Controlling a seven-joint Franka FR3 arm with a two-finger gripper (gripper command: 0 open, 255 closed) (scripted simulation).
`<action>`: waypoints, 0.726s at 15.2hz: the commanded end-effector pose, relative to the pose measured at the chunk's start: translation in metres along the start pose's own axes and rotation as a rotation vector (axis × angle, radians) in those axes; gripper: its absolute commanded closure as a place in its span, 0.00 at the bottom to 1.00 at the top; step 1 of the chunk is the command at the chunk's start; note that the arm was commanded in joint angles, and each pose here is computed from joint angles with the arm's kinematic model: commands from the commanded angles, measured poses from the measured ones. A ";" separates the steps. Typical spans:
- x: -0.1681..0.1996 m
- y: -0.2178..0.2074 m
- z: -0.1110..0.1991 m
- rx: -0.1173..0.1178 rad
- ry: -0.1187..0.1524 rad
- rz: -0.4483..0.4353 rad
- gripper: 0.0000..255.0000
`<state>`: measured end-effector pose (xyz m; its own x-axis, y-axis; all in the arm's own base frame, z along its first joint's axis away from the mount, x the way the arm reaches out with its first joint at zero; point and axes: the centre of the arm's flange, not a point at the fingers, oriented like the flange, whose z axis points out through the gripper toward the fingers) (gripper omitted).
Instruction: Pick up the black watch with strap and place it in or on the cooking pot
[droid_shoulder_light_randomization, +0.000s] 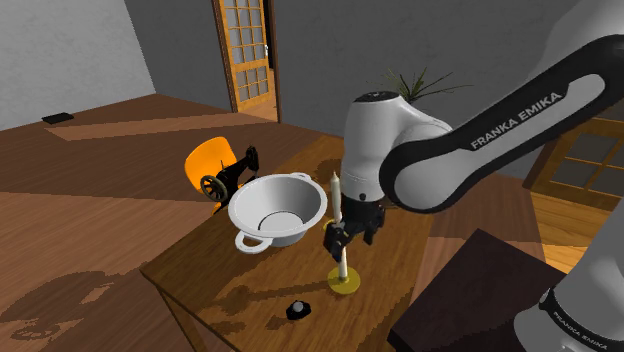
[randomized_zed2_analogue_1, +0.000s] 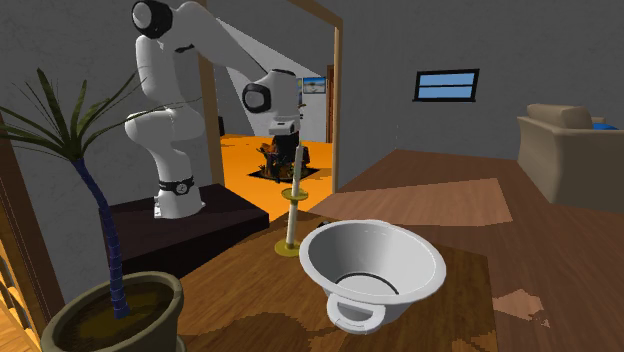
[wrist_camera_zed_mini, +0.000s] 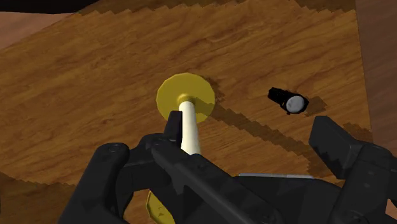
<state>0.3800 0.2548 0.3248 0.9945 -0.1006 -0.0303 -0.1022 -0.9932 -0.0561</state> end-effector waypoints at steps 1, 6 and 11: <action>0.005 -0.016 0.026 -0.008 -0.009 0.009 0.00; 0.023 -0.055 0.077 -0.018 0.001 0.030 0.00; 0.019 -0.064 0.017 -0.107 0.104 0.037 0.00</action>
<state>0.4047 0.3149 0.3155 0.9881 -0.1352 0.0734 -0.1390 -0.9891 0.0492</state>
